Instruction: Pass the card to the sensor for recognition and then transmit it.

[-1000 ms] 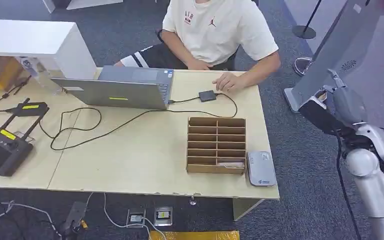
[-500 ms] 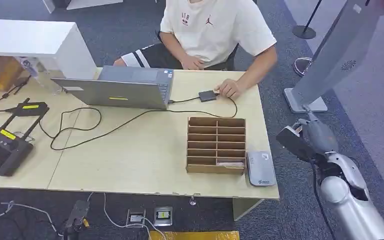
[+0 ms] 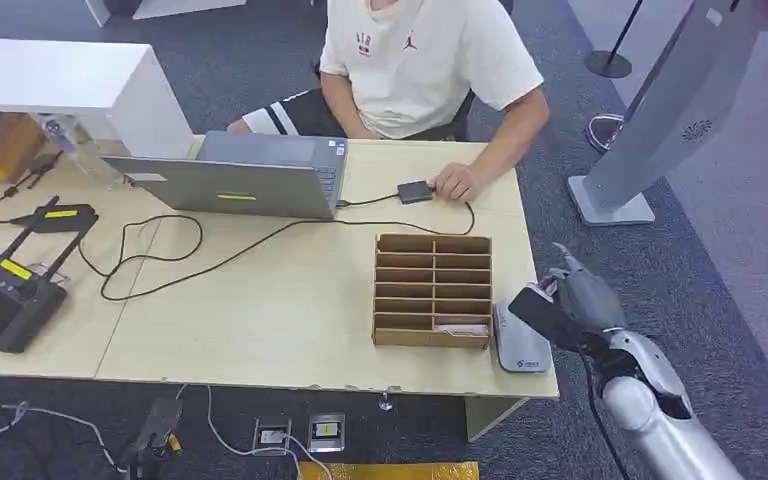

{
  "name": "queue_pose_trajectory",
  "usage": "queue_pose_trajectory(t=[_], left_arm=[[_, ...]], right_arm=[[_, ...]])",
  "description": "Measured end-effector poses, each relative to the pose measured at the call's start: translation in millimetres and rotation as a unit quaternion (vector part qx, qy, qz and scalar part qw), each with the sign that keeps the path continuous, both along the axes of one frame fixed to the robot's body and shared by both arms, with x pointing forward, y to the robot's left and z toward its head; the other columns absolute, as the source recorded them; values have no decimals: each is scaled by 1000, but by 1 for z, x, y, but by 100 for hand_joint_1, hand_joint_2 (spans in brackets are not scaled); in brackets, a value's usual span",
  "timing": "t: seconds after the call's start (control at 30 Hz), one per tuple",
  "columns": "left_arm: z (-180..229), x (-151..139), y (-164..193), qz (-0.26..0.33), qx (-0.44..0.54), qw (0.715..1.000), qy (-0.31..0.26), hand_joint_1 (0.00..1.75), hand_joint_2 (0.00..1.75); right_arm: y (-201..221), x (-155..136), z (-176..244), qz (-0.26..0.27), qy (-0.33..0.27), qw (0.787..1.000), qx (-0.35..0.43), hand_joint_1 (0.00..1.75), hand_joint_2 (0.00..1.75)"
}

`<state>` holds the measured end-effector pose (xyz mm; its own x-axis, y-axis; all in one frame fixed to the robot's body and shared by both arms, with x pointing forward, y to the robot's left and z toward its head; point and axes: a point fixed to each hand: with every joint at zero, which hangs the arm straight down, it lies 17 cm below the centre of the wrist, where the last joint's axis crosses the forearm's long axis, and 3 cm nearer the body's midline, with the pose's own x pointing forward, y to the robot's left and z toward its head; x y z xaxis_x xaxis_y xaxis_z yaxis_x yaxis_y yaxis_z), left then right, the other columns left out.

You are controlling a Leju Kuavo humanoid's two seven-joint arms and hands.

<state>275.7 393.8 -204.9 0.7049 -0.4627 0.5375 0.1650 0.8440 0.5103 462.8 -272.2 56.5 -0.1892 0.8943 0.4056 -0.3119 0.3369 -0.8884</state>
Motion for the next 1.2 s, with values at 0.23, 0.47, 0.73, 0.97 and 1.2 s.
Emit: queue_pose_trajectory(t=[0.23,0.47,0.73,0.97,1.2], left_arm=[[0,1,0,-2,1,1000,0,0,0],[1,0,2,0,4,1000,-1,0,0],[-1,-4,1,0,3,1000,1,0,0],[-2,-5,1,-4,4,1000,2,0,0],[-2,-5,0,-8,7,1000,2,0,0]], right_arm=[[9,-7,-9,9,10,1000,6,175,175],[5,-9,-15,2,16,1000,8,175,175],[-3,-12,-25,-5,26,1000,3,175,175],[-2,-25,-40,-1,45,999,2,175,175],[1,-33,-49,3,59,998,8,175,175]])
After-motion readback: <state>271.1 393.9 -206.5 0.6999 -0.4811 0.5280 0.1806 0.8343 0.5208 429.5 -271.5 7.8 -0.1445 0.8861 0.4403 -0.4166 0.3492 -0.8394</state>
